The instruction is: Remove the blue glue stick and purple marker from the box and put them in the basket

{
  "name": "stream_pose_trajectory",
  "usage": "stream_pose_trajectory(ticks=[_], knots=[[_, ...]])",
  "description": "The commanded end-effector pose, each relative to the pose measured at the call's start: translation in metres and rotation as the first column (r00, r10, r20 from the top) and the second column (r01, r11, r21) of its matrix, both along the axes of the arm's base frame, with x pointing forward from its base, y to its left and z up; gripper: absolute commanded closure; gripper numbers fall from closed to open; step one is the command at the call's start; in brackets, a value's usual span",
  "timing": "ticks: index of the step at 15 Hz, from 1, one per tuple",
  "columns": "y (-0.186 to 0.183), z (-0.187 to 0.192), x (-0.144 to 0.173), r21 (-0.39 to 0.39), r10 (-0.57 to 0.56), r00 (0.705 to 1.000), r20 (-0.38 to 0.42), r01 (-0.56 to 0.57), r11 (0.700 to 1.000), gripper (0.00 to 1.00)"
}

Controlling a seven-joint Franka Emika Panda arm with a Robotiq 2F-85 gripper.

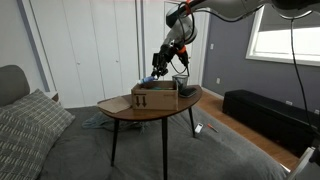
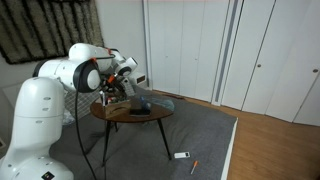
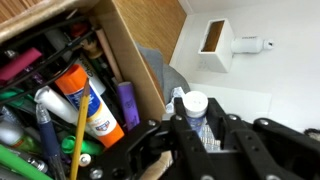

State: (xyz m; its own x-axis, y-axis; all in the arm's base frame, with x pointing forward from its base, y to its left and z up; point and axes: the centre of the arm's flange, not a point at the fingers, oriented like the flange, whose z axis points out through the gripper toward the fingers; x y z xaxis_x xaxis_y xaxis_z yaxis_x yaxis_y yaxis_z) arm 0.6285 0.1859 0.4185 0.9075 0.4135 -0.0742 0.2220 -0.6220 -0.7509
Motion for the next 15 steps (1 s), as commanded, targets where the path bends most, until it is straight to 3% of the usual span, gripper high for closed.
stream_pose_trajectory(ticks=[1,7,11,15], knots=[[-0.029,0.039,-0.026,0.049,-0.026,1.000,0.010,0.025,0.998,0.93],[-0.093,0.077,-0.058,-0.012,-0.219,0.969,0.115,0.222,0.975,0.93],[-0.123,0.086,-0.078,-0.079,-0.331,0.919,0.212,0.354,0.932,0.93],[-0.144,0.080,-0.098,-0.153,-0.419,0.842,0.341,0.490,0.858,0.93]])
